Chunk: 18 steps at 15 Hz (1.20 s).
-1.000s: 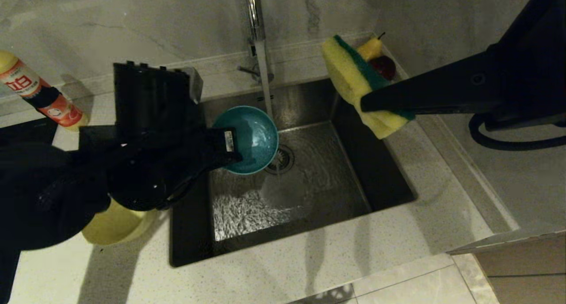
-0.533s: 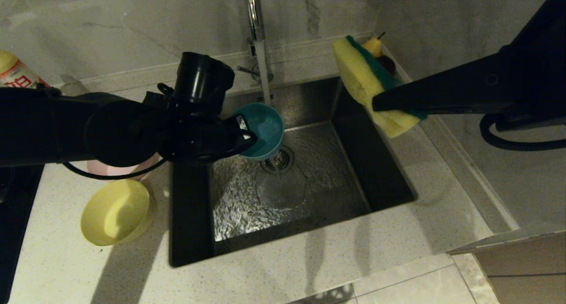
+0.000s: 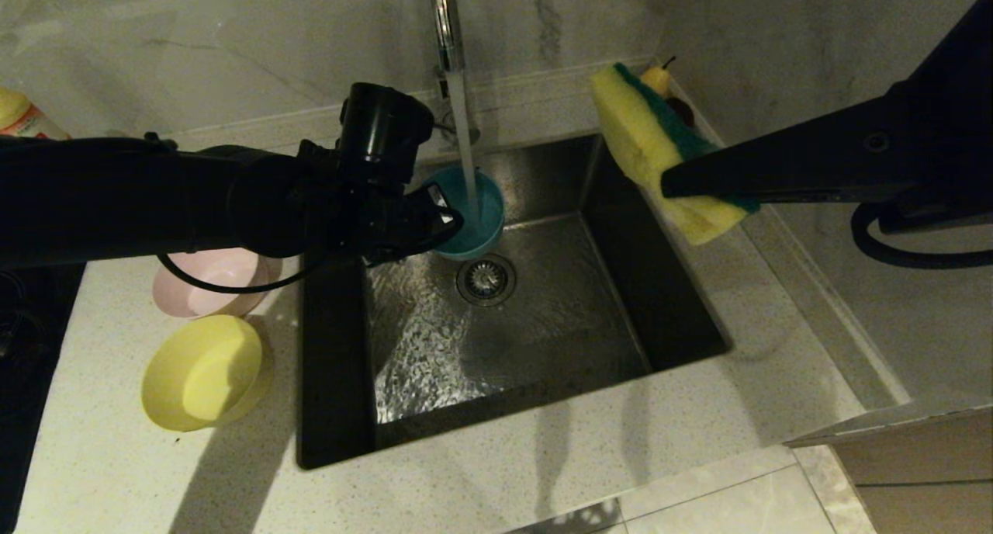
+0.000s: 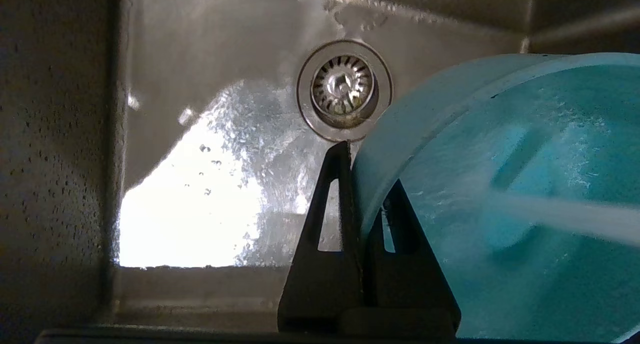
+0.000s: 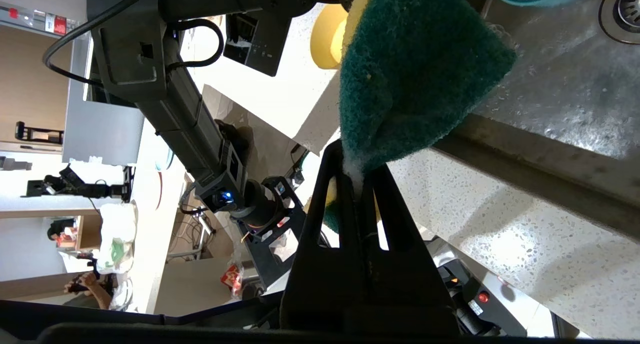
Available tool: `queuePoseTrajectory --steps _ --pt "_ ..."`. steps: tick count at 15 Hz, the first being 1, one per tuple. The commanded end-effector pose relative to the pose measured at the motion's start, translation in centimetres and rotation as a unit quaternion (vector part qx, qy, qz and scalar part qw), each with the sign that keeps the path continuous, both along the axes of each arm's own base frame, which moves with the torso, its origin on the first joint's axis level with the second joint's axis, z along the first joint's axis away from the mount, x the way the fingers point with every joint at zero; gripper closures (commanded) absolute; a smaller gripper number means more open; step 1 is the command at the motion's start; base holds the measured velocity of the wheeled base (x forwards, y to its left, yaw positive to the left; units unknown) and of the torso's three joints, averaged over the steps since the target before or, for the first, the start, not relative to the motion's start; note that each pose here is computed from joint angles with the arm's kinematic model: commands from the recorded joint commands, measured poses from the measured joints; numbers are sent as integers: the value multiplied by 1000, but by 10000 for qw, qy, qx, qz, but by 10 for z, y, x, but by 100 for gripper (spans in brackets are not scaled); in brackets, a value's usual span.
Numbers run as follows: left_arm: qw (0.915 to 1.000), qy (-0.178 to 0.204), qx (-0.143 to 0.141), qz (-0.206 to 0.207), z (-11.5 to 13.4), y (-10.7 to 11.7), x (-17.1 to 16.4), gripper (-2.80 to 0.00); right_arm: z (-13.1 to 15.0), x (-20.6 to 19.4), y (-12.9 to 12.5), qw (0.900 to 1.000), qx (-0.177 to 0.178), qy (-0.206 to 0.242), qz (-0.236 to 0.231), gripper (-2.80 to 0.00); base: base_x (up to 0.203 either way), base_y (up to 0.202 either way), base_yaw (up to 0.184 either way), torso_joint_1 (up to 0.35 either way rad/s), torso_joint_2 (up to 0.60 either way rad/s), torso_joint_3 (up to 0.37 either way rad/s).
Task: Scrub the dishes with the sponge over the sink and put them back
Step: Rinse the bowl
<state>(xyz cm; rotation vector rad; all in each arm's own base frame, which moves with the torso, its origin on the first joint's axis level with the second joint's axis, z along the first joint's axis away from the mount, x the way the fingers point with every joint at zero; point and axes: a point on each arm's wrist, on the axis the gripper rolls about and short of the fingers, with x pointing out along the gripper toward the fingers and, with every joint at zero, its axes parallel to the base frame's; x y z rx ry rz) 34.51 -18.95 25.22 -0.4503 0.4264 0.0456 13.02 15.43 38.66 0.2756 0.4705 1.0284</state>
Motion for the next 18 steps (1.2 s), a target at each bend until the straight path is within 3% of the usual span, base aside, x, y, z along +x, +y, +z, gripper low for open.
queuePoseTrajectory --steps 1,15,18 --pt "10000 64 -7 34 -2 0 -1 0 -1 0 0 10000 -10 26 9 0 0 0 0 0 0 0" --pt "9999 107 33 129 -2 6 -6 0 -4 1 2 10000 -62 72 18 0 0 0 0 0 0 0" --pt "9998 -14 11 174 7 12 -11 0 -6 1 1 9999 -90 81 15 0 0 0 0 0 0 0"
